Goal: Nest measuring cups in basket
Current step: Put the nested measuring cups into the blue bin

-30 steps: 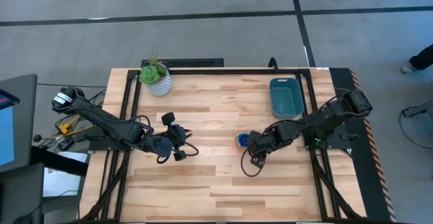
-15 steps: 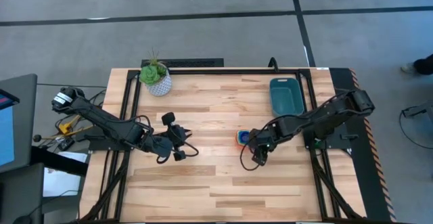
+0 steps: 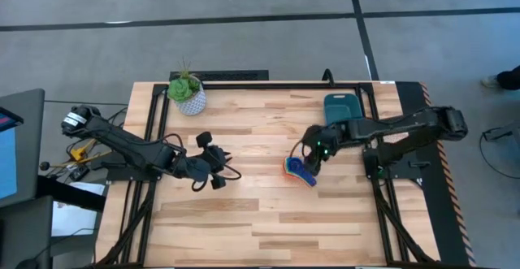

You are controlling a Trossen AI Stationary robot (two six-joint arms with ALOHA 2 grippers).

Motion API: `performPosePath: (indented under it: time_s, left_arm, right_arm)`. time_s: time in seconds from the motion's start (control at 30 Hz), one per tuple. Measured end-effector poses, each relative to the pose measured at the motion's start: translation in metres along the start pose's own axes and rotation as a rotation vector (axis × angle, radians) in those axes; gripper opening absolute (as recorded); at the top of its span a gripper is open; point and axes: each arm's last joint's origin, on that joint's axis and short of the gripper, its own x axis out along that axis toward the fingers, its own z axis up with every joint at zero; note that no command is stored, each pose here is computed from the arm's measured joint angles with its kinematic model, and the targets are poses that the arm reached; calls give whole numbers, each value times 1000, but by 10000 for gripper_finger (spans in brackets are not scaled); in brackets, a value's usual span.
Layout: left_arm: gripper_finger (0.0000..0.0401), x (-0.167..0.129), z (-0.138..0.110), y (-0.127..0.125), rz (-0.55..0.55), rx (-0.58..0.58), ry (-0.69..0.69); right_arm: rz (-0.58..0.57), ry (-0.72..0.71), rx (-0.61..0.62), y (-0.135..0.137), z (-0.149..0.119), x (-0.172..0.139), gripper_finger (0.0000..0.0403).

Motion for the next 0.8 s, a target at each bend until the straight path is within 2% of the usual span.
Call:
performPosePath:
  time_s: [0.3,0.53,0.67,0.8]
  left_arm:
    - [54,14,-19,0,-97,-63,-51]
    - [54,22,-29,6,-101,-94,-64]
    - [54,27,-31,9,-141,-105,-86]
    - [54,29,-32,13,-132,-107,-78]
  right_arm:
    - [47,20,10,-31,27,14,310]
    - [66,76,-13,-42,34,39,344]
    - [88,95,-33,-44,36,51,345]
    - [91,117,-46,-46,36,62,335]
